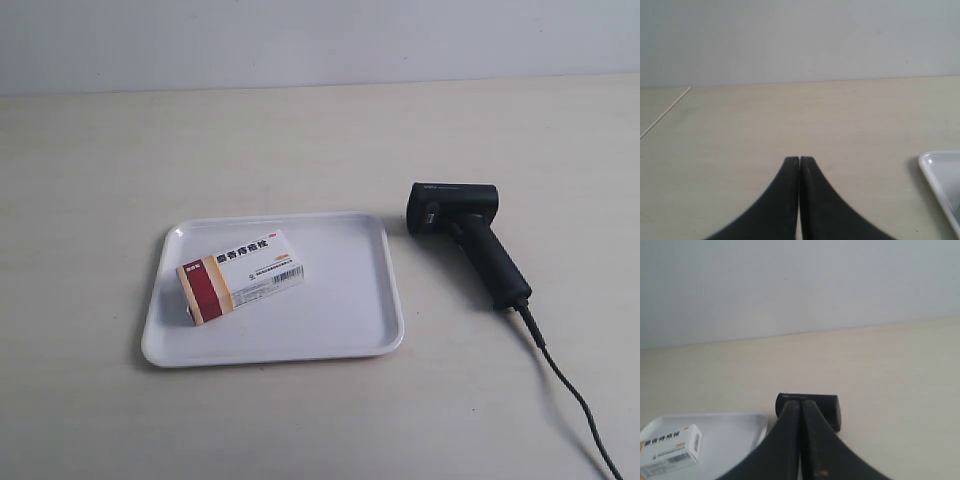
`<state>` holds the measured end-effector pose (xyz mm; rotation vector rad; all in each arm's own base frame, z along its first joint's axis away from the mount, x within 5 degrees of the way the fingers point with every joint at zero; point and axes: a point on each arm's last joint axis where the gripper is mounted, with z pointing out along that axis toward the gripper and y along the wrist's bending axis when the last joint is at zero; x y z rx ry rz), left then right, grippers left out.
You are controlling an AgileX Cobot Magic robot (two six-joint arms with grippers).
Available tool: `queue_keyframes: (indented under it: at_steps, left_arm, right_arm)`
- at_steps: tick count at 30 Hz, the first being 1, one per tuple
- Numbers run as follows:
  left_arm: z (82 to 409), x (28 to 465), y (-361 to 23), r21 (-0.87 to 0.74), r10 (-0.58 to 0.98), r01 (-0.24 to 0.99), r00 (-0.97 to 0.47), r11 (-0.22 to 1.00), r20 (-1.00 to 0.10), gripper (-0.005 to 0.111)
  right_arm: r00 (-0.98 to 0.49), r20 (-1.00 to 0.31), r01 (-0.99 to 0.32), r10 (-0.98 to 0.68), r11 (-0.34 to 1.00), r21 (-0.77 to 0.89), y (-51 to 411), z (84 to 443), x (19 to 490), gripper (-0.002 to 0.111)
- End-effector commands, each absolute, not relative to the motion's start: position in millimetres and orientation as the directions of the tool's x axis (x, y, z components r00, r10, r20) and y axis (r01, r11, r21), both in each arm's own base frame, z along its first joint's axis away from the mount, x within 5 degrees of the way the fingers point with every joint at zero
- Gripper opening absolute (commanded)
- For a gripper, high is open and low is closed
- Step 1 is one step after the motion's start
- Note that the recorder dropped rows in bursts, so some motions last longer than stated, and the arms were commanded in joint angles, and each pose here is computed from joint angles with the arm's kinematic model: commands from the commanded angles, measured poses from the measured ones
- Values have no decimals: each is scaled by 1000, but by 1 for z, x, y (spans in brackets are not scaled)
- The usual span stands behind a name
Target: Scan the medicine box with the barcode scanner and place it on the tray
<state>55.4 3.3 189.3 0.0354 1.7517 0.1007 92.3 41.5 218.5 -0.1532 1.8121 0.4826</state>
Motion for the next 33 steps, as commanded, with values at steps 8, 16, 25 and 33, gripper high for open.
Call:
queue_keyframes:
  at_steps: [8, 16, 25, 33]
  left_arm:
    - [190, 55, 3, 87, 79, -35, -177, 996, -981, 3]
    - [190, 55, 3, 87, 79, -35, -177, 996, -981, 3]
    - [190, 55, 3, 87, 79, -35, -177, 996, -981, 3]
    - [190, 55, 3, 87, 79, -35, -177, 996, -981, 3]
  right_arm:
    - [-262, -957, -376, 121, 901, 216, 39, 195, 84, 0]
    - [-262, -957, -376, 121, 901, 216, 39, 195, 84, 0]
    - [-172, -963, -252, 210, 935, 249, 25, 202, 83, 0]
    - [-79, -966, -62, 247, 966, 252, 5, 203, 67, 0]
